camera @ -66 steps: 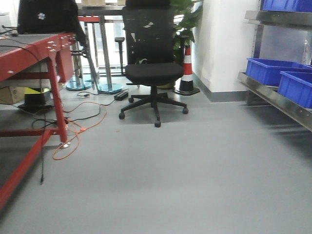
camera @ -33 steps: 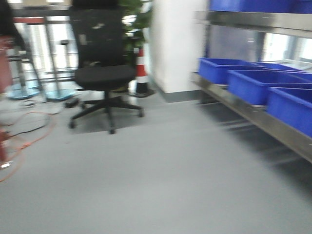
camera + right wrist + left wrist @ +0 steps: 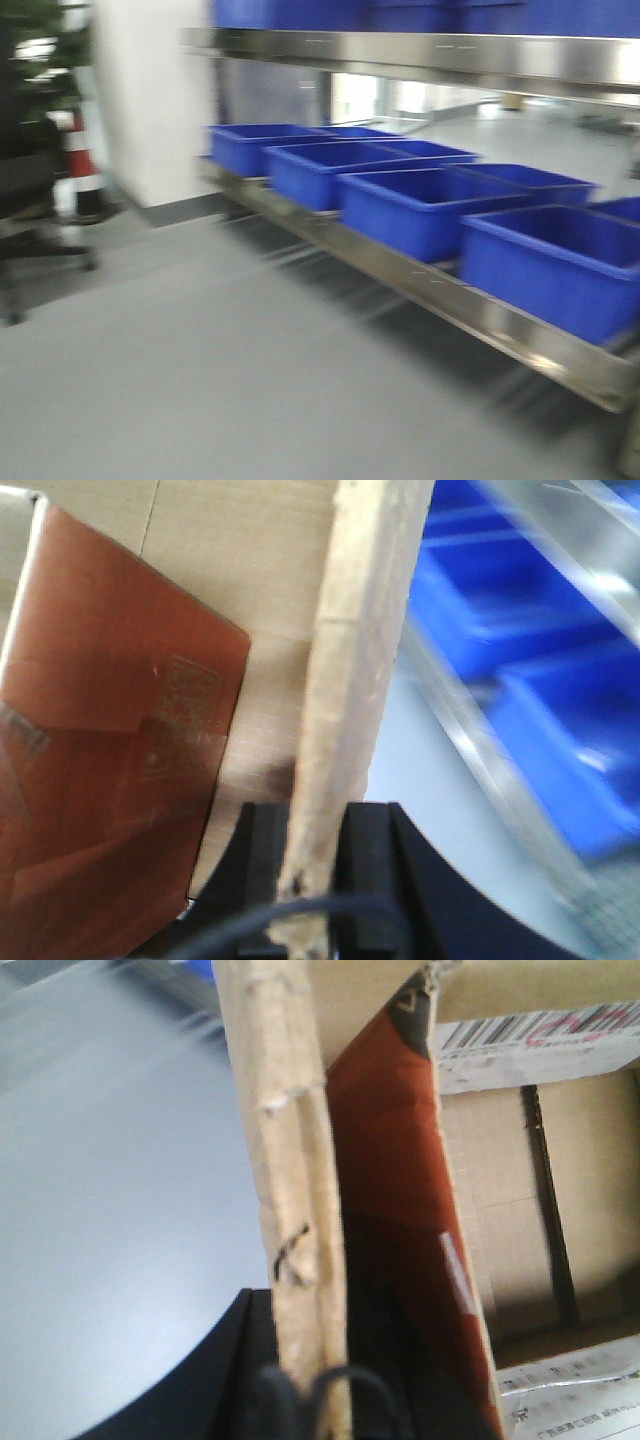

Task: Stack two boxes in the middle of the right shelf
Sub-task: 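Turn and approach the shelf's middle level holding the boxes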

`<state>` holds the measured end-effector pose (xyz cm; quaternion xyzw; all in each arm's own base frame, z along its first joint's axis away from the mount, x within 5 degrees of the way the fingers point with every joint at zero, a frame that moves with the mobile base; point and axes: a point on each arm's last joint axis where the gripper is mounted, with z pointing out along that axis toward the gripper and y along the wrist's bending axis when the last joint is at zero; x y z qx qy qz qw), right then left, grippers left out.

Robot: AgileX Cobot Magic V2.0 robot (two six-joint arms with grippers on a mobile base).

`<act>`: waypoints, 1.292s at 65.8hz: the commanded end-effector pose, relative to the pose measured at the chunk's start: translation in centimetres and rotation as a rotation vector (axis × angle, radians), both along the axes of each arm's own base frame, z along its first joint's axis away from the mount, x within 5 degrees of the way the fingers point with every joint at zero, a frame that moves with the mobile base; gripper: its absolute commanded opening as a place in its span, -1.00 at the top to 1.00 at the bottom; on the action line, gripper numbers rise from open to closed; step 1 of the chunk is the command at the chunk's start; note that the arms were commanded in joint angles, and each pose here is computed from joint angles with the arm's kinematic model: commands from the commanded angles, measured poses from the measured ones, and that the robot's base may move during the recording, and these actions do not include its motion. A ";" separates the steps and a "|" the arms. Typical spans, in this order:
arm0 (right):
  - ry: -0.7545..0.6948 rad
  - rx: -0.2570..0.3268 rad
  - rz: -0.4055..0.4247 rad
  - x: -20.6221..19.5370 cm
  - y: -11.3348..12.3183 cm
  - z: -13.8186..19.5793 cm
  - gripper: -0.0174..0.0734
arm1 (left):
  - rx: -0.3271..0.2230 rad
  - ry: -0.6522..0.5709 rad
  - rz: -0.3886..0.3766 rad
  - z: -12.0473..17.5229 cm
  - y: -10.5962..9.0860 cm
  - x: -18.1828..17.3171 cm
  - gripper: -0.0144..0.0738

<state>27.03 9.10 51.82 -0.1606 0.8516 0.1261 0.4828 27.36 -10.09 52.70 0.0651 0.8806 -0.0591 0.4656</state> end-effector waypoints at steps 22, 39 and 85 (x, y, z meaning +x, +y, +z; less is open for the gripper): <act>-0.084 0.024 0.002 -0.5 -0.2 1.3 0.97 | -0.030 -0.072 -0.008 1.1 0.2 -0.4 0.93; -0.084 0.024 0.002 -0.5 -0.2 1.3 0.97 | -0.029 -0.072 -0.006 1.1 0.2 -0.4 0.93; -0.084 0.024 0.002 -0.5 -0.2 1.3 0.97 | -0.029 -0.072 -0.006 1.1 0.2 -0.4 0.93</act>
